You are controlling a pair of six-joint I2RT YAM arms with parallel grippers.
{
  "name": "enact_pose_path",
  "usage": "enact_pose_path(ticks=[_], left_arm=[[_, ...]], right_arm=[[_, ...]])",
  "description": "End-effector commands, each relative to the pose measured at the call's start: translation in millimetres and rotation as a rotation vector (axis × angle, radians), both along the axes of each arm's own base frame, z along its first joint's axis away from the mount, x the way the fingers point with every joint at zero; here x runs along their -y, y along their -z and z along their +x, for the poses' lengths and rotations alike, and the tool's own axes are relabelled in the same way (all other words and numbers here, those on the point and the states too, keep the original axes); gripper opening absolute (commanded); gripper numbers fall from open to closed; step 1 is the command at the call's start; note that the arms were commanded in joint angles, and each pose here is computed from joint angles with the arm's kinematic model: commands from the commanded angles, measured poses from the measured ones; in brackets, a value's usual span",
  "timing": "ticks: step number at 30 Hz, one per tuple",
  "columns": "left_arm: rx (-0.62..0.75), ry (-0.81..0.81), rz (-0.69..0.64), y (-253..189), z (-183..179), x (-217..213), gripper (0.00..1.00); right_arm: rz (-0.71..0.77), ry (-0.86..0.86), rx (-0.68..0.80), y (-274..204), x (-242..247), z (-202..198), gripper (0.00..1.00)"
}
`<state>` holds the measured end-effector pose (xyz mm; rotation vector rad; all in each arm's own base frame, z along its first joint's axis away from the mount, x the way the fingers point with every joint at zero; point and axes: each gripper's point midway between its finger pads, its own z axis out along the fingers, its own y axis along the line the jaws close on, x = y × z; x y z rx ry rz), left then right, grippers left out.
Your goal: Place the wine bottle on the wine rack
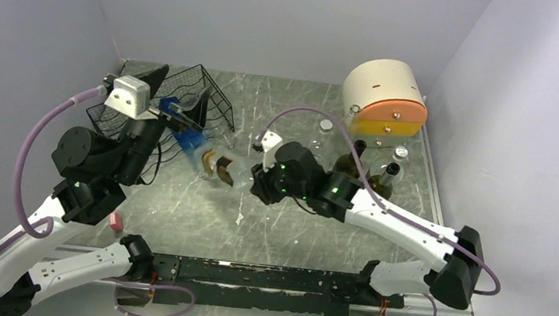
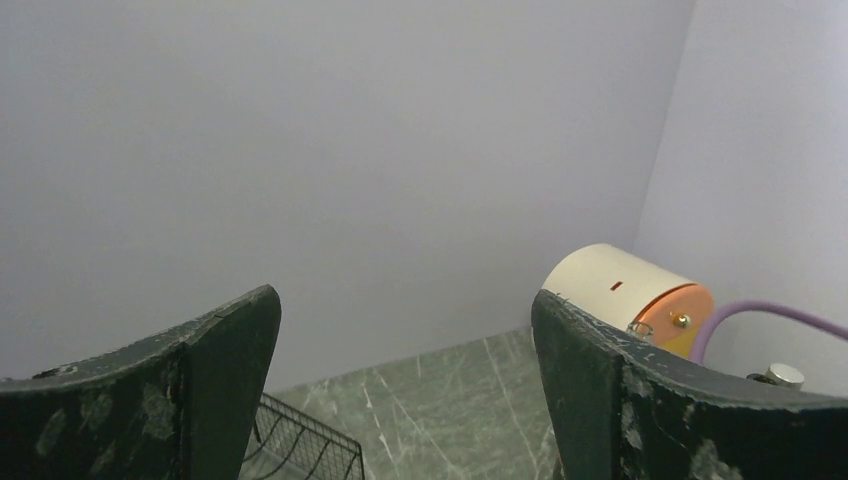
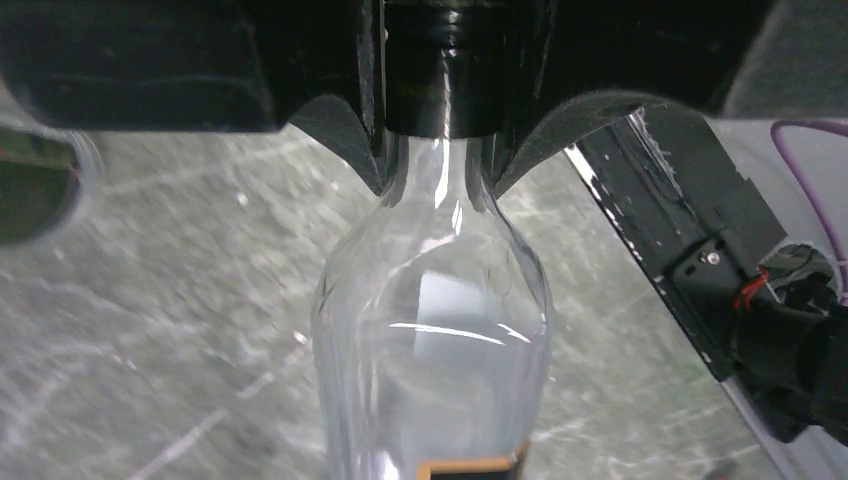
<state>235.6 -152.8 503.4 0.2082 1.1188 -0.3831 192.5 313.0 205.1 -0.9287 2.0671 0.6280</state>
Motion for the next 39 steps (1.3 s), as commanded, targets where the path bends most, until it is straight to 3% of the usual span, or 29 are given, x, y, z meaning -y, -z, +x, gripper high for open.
enact_pose_path(ticks=[1, 9, 15, 39], left_arm=[[-0.111, -0.036, -0.020, 25, 2, -10, 0.99], [-0.146, -0.066, 0.012, 35, 3, -16, 0.99], [-0.156, -0.075, 0.043, 38, 6, -14, 0.99], [-0.231, -0.058, 0.072, 49, 15, 0, 0.99]], right_arm=[[0.236, -0.067, 0.081, -38, -64, -3, 0.00], [0.229, -0.064, 0.028, -5, -125, -17, 0.00], [0.249, 0.011, 0.072, 2, -131, -9, 0.00], [0.780, 0.164, 0.066, -52, -133, -3, 0.00]])
